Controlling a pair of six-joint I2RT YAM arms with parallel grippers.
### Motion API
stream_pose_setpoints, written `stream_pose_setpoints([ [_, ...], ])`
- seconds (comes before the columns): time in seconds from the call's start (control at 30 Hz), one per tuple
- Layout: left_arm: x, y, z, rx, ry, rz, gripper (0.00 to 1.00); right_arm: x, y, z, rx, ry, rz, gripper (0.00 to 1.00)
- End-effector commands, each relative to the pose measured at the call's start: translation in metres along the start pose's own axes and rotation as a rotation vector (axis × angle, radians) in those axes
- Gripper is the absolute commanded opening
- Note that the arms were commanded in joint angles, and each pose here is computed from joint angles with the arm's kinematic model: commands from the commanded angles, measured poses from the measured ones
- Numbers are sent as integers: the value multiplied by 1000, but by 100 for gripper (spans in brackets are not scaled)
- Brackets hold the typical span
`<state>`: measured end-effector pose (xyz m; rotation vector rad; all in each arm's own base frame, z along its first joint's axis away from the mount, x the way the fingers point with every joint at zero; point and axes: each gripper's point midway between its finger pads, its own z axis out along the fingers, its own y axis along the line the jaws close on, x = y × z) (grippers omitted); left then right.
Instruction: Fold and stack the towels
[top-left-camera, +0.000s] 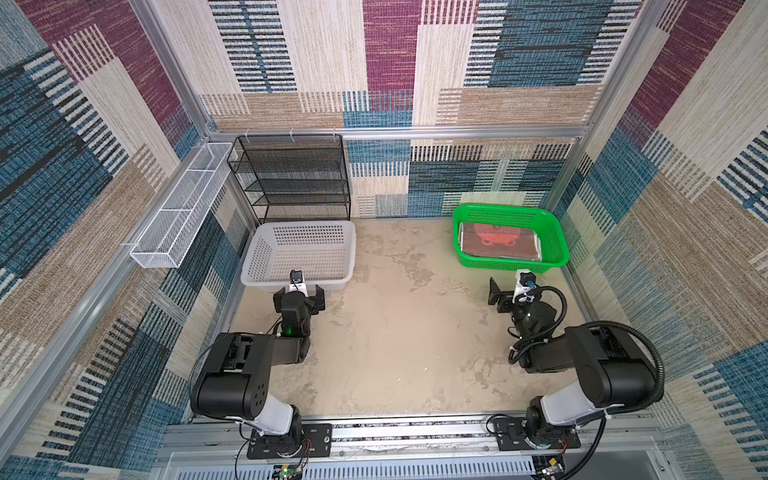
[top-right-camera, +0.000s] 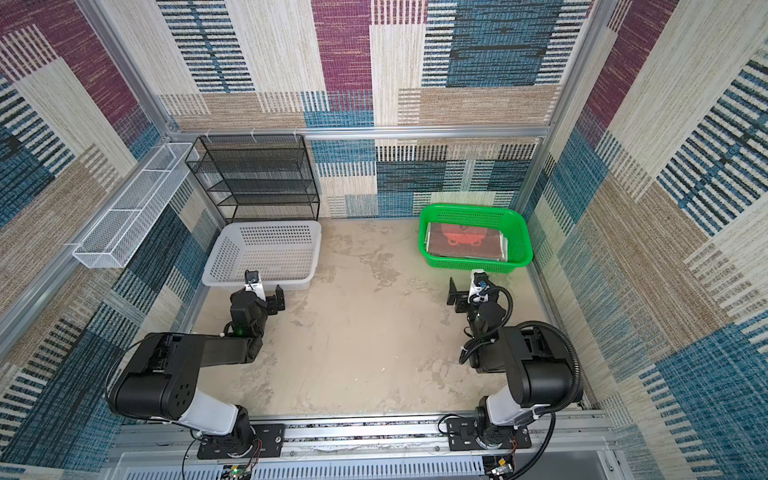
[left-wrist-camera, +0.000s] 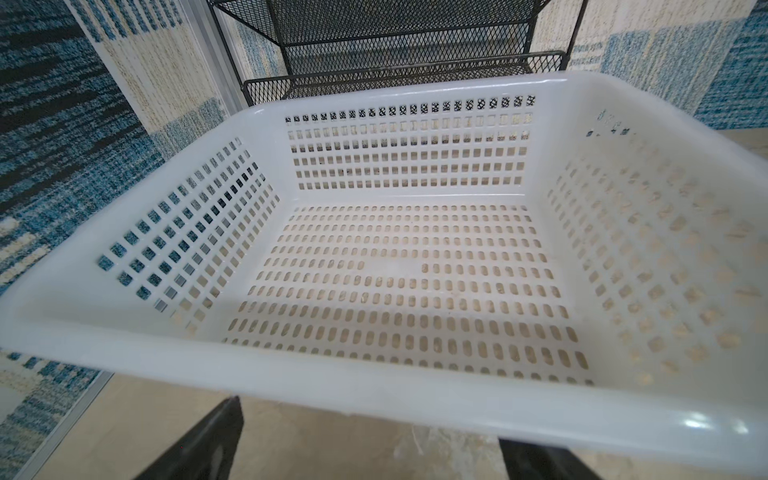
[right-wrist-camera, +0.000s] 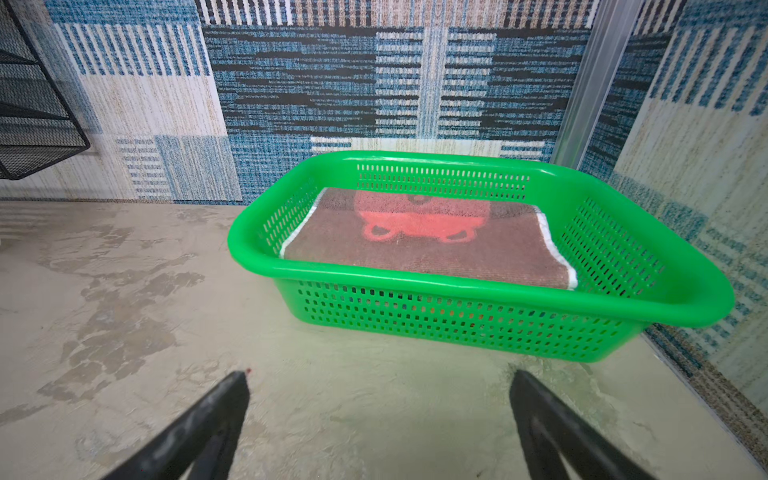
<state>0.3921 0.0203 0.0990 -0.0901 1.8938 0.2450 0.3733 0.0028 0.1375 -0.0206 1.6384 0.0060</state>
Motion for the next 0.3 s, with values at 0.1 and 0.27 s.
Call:
stream_pose_setpoints([
  [0.1, -2, 1, 1, -5, -4, -15, 99, -5, 3, 1, -15, -20, 9, 100],
  [0.27, -2, 1, 1, -5, -5, -15, 99, -7, -3, 0, 16, -27, 21, 100],
])
